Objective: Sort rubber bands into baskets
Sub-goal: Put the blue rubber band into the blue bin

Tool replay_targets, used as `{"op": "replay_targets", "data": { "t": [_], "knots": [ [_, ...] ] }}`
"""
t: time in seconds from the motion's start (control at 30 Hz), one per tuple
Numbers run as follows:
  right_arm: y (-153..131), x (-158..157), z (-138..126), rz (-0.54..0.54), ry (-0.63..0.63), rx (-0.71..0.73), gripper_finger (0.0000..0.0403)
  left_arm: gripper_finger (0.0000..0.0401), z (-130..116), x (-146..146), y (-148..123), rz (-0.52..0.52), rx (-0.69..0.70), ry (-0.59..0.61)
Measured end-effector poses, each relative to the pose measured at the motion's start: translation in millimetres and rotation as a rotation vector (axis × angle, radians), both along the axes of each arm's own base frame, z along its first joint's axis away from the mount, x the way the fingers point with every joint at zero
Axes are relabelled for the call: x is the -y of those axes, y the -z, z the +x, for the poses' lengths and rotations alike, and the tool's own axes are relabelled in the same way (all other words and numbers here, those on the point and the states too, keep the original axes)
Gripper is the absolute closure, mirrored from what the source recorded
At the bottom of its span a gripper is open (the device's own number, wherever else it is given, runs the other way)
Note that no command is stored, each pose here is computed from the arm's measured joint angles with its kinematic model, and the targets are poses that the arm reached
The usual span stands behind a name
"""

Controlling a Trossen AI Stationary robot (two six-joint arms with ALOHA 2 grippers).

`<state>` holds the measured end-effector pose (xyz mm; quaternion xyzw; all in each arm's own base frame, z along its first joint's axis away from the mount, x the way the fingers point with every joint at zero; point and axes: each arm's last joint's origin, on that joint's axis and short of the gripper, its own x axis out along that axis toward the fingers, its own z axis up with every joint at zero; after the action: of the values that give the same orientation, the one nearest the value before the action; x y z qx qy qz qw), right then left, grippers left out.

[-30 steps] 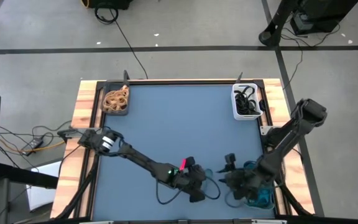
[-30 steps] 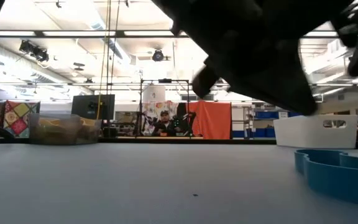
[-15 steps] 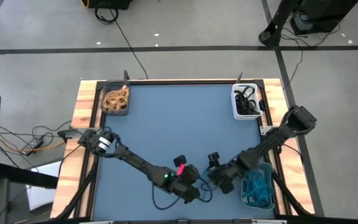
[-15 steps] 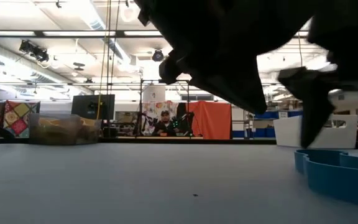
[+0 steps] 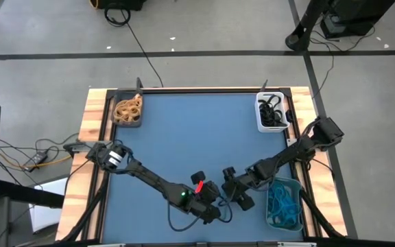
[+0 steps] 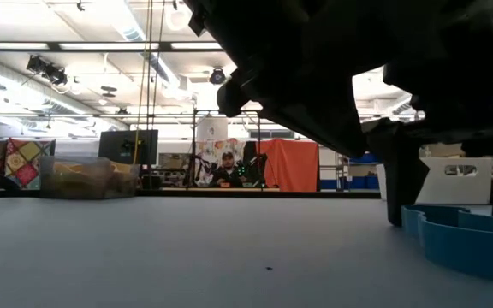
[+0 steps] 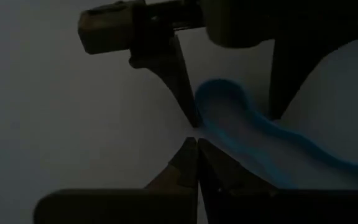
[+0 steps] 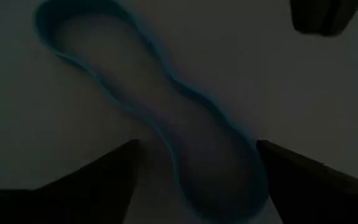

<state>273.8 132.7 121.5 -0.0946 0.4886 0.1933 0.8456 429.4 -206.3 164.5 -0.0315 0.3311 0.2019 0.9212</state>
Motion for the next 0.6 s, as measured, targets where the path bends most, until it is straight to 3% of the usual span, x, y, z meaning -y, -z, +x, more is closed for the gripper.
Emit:
{"op": "replay_targets", "data": {
  "t": [0.1, 0.2, 0.27, 0.43, 0.47, 0.6],
  "knots": [
    [8.7, -1.7, 2.4, -0.028, -0.008, -0.002, 0.0095, 0.0389, -0.4, 0.7, 0.1, -0.004, 0.001, -0.003],
    [11.6, -4.0, 2.8, -0.040, -0.022, 0.003, 0.0144, 0.0389, -2.1, 0.9, 1.0, -0.003, -0.011, -0.007],
    [10.2, -5.6, 1.9, -0.039, -0.026, 0.012, 0.0194, 0.0389, -3.8, 0.8, 2.1, -0.006, -0.023, -0.019],
    [-1.7, -6.3, -3.4, -0.033, -0.031, 0.028, 0.0365, 0.0389, -4.3, 0.3, 2.5, -0.013, -0.024, -0.031],
    [-4.2, -5.7, -5.0, -0.036, -0.031, 0.028, 0.0381, 0.0389, -4.8, -0.1, 2.7, -0.019, -0.022, -0.046],
    [-20.5, -5.9, -11.9, -0.046, 0.083, 0.059, 0.0381, 0.0389, -9.1, -2.8, 4.7, -0.032, -0.028, -0.122]
  ]
}}
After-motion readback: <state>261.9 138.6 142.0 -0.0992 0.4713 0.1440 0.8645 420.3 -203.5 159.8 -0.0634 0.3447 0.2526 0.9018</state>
